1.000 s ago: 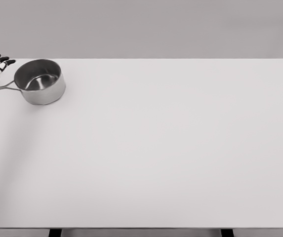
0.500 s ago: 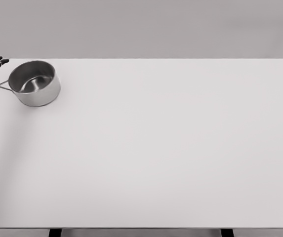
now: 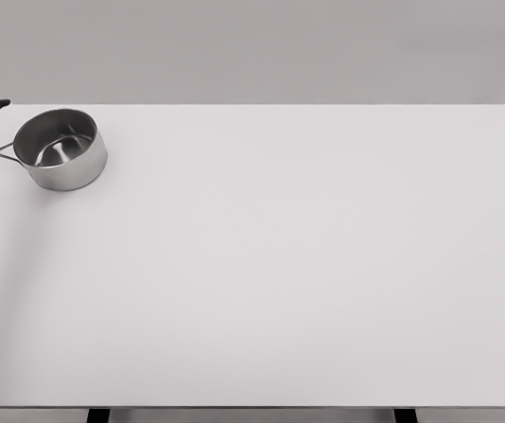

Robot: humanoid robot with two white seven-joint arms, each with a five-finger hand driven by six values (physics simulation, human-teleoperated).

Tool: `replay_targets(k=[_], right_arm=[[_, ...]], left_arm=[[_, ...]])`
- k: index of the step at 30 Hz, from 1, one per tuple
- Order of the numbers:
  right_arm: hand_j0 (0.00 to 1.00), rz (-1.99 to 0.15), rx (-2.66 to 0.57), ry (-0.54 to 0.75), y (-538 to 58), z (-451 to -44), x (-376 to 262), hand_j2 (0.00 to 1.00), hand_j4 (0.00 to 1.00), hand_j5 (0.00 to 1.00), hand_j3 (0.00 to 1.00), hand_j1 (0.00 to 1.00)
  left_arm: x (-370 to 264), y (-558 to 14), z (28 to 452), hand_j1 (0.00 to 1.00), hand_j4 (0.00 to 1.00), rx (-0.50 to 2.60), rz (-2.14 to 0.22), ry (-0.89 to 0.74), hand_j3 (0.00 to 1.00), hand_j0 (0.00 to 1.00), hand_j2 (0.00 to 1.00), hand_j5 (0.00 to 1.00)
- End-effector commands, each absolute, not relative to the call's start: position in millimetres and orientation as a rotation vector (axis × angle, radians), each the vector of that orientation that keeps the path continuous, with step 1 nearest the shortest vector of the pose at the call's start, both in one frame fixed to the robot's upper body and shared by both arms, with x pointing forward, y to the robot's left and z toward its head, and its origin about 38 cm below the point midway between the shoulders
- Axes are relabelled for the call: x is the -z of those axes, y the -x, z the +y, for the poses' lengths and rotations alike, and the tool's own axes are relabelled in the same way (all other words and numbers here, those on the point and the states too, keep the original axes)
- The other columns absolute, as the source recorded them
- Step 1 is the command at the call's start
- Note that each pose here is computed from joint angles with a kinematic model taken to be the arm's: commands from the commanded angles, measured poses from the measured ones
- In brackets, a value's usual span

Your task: Rotate pot handle

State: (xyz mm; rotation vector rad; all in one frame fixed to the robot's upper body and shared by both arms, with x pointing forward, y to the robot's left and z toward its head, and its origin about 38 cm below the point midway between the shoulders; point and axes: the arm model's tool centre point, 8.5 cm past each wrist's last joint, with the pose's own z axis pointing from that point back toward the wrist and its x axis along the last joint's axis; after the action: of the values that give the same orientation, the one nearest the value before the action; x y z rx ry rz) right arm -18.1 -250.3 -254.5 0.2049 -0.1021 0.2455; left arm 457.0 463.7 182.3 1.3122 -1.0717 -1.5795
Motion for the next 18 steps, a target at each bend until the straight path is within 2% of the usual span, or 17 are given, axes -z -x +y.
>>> replay_targets(k=[1, 18], right_arm=[[1.00, -0.101, -0.245, -0.204, 18.4, -250.4, 254.5, 1.00, 1.00, 1.00, 1.00, 1.00], [1.00, -0.102, -0.247, -0.205, 18.0, -250.3, 254.5, 1.00, 1.00, 1.00, 1.00, 1.00]], left_arm=[[-180.9, -456.7, 466.4, 1.00, 1.00, 1.576, -1.063, -1.311, 1.00, 1.00, 1.00, 1.00], [-179.5, -460.3, 460.1, 1.00, 1.00, 1.589, -1.065, -1.319, 1.00, 1.00, 1.00, 1.00]])
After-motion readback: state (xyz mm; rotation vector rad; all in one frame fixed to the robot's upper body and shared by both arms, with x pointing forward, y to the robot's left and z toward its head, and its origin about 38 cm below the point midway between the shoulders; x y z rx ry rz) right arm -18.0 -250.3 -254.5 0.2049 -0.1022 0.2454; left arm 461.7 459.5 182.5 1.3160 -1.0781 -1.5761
